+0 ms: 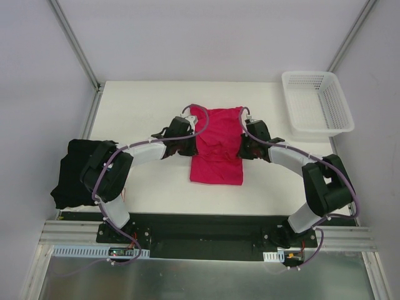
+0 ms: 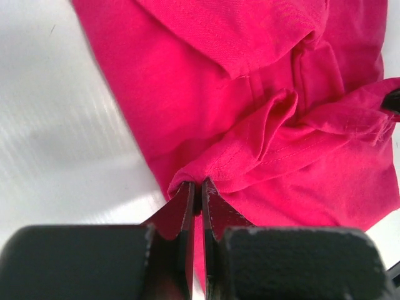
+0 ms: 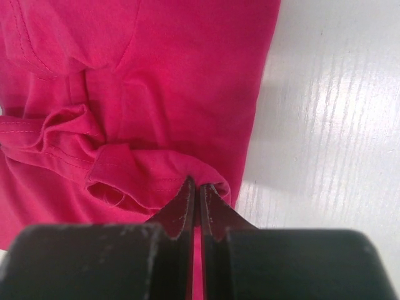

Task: Fold and stack the t-shirts
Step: Fold the folded rectangular tshirt in 1/3 of the way

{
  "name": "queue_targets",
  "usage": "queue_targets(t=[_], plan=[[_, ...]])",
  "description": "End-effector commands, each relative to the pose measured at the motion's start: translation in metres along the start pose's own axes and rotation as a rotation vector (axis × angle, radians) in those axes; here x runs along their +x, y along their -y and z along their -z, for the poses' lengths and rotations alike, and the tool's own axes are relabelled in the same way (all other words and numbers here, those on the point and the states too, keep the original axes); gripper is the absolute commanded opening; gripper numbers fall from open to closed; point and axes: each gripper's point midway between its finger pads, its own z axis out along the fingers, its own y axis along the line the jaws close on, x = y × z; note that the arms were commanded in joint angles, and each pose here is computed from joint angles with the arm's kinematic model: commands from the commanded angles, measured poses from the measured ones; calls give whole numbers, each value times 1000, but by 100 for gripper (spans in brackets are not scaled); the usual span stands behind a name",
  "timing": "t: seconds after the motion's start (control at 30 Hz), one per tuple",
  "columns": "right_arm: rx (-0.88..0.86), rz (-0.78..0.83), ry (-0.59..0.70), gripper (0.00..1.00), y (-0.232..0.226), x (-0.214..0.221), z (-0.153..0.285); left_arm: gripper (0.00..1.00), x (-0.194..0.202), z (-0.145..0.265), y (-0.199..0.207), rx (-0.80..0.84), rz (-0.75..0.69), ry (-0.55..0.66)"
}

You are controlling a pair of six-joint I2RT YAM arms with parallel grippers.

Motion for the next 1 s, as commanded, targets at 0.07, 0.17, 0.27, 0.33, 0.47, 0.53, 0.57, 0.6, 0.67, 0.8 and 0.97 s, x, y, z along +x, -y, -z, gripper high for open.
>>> queue_targets(t=[0.07, 0.17, 0.27, 0.33, 0.47, 0.53, 0.57, 0.6, 0.67, 0.8, 0.97], plan=[[-52, -29, 53, 1, -13, -28, 1, 0, -27, -4, 15, 70, 3, 42], [-50, -32, 51, 1, -11, -28, 0, 0, -24, -6, 15, 78, 3, 32], [-41, -38, 60, 20, -9, -30, 1, 0, -20, -3, 15, 80, -2, 28], [-38, -38, 59, 28, -8, -31, 3, 4, -20, 0, 15, 79, -7, 33], [-20, -36, 70, 35, -4, -35, 4, 40, -25, 6, 18, 86, -17, 50], [-18, -33, 82, 35, -5, -41, 7, 56, -29, 9, 21, 91, -21, 56], [-9, -30, 83, 36, -3, -41, 9, 61, -33, 12, 23, 95, -24, 66], [-4, -31, 92, 36, -1, -43, 12, 67, -34, 14, 25, 98, -27, 69], [2, -27, 118, 31, -1, -49, 22, 72, -42, 25, 30, 108, -37, 91], [43, -11, 190, 21, 5, -63, 45, 77, -50, 52, 42, 116, -67, 144], [39, -2, 243, 18, 4, -71, 70, 84, -52, 93, 56, 117, -108, 211]])
